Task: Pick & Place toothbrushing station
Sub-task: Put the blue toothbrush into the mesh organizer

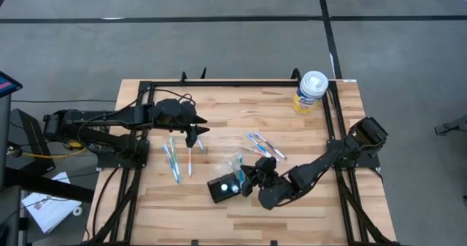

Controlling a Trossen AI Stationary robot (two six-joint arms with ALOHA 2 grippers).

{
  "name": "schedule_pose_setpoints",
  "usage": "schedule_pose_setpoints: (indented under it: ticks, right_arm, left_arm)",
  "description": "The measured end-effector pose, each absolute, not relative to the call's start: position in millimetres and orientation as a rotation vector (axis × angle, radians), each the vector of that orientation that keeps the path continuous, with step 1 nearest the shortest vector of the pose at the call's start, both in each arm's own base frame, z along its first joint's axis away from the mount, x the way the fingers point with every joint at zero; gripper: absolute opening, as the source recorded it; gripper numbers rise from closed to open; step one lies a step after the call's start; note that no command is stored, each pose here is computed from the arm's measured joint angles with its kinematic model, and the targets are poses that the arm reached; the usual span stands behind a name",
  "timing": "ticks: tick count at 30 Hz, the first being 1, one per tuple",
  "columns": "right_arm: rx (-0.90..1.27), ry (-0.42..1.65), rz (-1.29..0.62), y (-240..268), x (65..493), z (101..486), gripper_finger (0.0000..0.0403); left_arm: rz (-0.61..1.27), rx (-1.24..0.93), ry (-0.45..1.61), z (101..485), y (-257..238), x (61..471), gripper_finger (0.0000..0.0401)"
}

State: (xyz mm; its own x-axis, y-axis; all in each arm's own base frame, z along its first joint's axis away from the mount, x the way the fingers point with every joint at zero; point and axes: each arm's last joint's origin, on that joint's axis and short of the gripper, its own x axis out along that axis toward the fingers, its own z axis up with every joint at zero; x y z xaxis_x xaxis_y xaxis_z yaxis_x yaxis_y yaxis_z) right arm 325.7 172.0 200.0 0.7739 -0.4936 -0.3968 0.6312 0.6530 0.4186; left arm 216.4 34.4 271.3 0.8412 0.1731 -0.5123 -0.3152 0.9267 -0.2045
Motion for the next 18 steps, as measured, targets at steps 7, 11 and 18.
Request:
schedule_pose_setpoints:
  ticks: [7,11,18]
  right_arm:
    - [0.502,0.201,-0.689,164.3,323.3,214.2,0.0]
    - [0.447,0.169,-0.71,159.5,321.1,225.6,0.0]
    - [0.401,0.157,-0.719,161.2,319.8,227.8,0.0]
  left_arm:
    - [0.266,-0.287,0.51,271.3,34.5,216.4,0.0177]
    - [0.268,-0.286,0.51,271.3,34.5,216.4,0.0177]
    - [0.292,-0.249,0.51,271.4,35.6,216.2,0.0177]
